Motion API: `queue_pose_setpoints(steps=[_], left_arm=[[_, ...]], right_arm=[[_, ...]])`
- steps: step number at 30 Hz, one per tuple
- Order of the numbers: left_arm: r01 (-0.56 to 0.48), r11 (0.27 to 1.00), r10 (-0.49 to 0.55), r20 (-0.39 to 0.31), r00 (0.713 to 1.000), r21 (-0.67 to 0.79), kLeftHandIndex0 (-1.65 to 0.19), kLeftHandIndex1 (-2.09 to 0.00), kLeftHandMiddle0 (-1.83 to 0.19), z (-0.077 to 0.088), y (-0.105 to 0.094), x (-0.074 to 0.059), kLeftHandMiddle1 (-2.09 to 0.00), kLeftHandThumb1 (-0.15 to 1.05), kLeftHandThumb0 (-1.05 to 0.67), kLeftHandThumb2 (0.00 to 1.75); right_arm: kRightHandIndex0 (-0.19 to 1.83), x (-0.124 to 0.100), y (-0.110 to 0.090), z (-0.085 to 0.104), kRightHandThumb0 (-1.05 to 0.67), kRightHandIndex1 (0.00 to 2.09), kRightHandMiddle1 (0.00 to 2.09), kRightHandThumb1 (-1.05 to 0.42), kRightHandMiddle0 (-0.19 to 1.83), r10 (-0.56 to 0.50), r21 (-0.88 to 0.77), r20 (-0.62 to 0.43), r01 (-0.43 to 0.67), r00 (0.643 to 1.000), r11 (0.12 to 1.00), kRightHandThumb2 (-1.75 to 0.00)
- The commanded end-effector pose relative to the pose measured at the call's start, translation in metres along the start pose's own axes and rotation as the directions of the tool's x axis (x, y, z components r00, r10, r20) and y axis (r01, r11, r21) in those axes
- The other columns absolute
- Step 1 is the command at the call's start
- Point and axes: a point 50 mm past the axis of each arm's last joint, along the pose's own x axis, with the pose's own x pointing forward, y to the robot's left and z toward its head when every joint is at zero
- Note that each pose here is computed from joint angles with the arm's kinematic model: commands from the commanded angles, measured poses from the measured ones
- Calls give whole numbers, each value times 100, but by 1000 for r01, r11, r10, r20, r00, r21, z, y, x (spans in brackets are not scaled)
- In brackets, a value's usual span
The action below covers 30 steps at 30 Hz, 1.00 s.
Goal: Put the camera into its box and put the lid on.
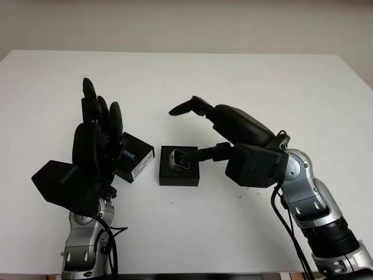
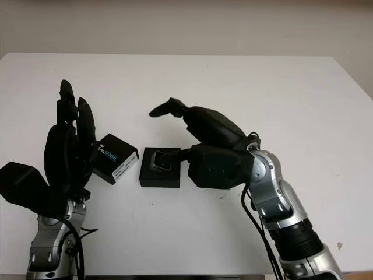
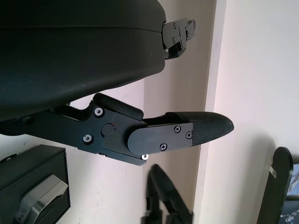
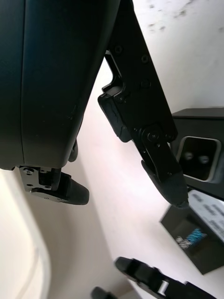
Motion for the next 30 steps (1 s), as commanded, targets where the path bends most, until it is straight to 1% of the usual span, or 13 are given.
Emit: queue_pose_setpoints(steps=[1, 4, 7, 11, 12, 13, 15, 16, 18, 21, 24, 26, 30], left_arm=[[-2, 1000, 2, 20, 1000, -2, 19, 0, 19, 5, 1, -1, 0, 105, -70, 49], [-5, 1000, 5, 21, 1000, -5, 19, 0, 19, 6, 2, 0, 0, 105, -70, 49], [-6, 1000, 6, 19, 1000, -10, 19, 0, 19, 6, 3, 0, 0, 105, -70, 49], [0, 1000, 0, 20, 1000, -7, 19, 0, 19, 6, 3, 1, 0, 105, -70, 49], [1, 1000, -1, 21, 1000, -6, 19, 0, 19, 6, 3, 1, 0, 105, -70, 49], [3, 1000, -3, 21, 1000, -6, 19, 0, 19, 6, 3, 1, 0, 105, -70, 49], [6, 1000, -5, 20, 1000, -7, 19, 0, 19, 6, 4, 1, 0, 105, -70, 49], [7, 1000, -7, 18, 1000, -9, 19, 0, 19, 6, 4, 1, 0, 105, -70, 49], [10, 1000, -10, 17, 1000, -10, 19, 0, 19, 6, 5, 1, 0, 105, -70, 49], [9, 1000, -8, 16, 1000, -15, 19, 0, 19, 6, 5, 1, 0, 105, -70, 49], [8, 1000, -8, 16, 1000, -17, 19, 0, 19, 6, 6, 2, 0, 105, -70, 48], [10, 1000, -10, 16, 1000, -16, 19, 0, 19, 6, 6, 2, 0, 105, -70, 48], [15, 1000, -15, 14, 1000, -11, 19, 0, 19, 6, 7, 2, 0, 105, -70, 49]], right_arm=[[27, -4, 1, 0, -72, 15, 84, -89, 3, -27, -3, -4, 27, 1000, 1000, -5], [27, -8, 6, -3, -72, 16, 75, -91, 6, -31, 4, -48, 31, 998, 1000, -6], [31, -13, 13, -5, -71, 19, 68, -91, 11, -49, -14, -69, 48, 996, 999, -6], [36, -18, 25, -6, -72, 23, 66, -90, 14, -96, -43, -97, 92, 991, 995, -5], [34, -19, 28, -6, -72, 28, 66, -90, 14, -107, -49, -106, 102, 989, 994, -5], [26, -20, 31, -7, -73, 45, 66, -91, 14, -116, -54, -114, 110, 987, 992, -5], [2, -22, 35, -7, -73, 87, 67, -91, 13, -124, -56, -129, 118, 984, 991, -5], [-7, -23, 37, -7, -74, 104, 68, -91, 12, -129, -55, -139, 123, 982, 991, -5], [-14, -24, 41, -7, -75, 114, 69, -90, 12, -140, -47, -157, 134, 978, 990, -5], [-18, -26, 48, -4, -78, 114, 72, -91, 14, -142, -41, -179, 137, 974, 990, -5], [-18, -27, 53, -2, -80, 104, 80, -92, 13, -137, -39, -193, 132, 972, 991, -6], [-15, -28, 56, 0, -80, 98, 89, -93, 11, -138, -40, -203, 133, 969, 990, -5], [-13, -29, 61, 2, -78, 96, 106, -93, 9, -138, -48, -213, 131, 967, 990, -5]])
